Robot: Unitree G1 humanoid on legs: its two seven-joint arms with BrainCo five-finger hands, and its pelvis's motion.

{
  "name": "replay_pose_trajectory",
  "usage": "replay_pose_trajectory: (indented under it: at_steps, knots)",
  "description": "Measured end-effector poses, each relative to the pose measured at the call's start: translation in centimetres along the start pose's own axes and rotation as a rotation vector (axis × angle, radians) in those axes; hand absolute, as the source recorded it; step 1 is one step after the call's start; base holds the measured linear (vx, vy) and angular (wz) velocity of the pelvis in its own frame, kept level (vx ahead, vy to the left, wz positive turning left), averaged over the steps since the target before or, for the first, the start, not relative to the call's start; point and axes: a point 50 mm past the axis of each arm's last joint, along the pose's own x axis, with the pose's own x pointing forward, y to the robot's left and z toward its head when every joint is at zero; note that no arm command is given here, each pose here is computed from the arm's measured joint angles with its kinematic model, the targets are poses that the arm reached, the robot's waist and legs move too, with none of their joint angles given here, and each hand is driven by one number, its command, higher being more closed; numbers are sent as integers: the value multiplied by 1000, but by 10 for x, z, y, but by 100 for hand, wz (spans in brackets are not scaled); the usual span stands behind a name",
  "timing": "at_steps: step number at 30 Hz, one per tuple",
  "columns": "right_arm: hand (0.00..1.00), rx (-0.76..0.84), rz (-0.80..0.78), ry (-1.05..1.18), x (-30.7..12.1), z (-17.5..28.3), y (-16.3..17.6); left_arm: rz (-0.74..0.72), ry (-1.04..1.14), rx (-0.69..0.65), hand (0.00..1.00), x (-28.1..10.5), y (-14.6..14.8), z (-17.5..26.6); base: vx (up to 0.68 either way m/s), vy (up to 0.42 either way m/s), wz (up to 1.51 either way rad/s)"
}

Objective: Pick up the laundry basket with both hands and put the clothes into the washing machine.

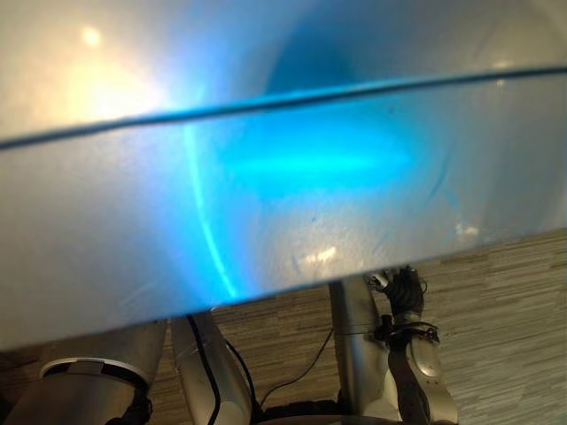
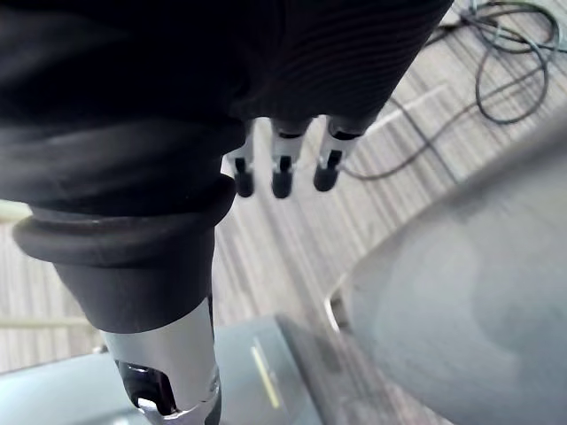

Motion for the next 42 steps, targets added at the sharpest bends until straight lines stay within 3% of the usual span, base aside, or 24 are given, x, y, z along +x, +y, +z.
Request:
replay_pose_trajectory:
  at_steps: [4, 8, 14, 18, 22, 30, 36, 42]
  knots:
    - [0, -21, 16, 7, 2, -1, 6, -36, 72, -147, 0, -26, 10, -44, -43, 36, 10]
    - [0, -26, 22, 1, 7, 2, 8, -19, 195, -168, 0, -69, 22, -102, -42, 4, 18]
    - [0, -69, -37, -28, 13, 10, -8, 114, 580, -132, 0, -197, 70, -213, -61, -45, 20]
    - [0, -140, -73, 21, 14, 3, -24, 196, 759, -87, 0, -263, 104, -244, -49, -31, 7]
    - [0, -171, -116, 105, 5, -12, -38, 224, 910, -23, 0, -304, 124, -263, 47, 10, 22]
    - [0, -253, -164, 403, -19, -72, -71, 189, 1166, 286, 0, -370, 165, -282, 126, 52, 33]
    - [0, -267, -292, 640, -36, -111, -100, 325, 1283, 319, 0, -400, 193, -283, 74, 56, 25]
    - [0, -246, -382, 790, -52, -130, -120, 290, 1397, 348, 0, -426, 192, -286, 11, 96, -26]
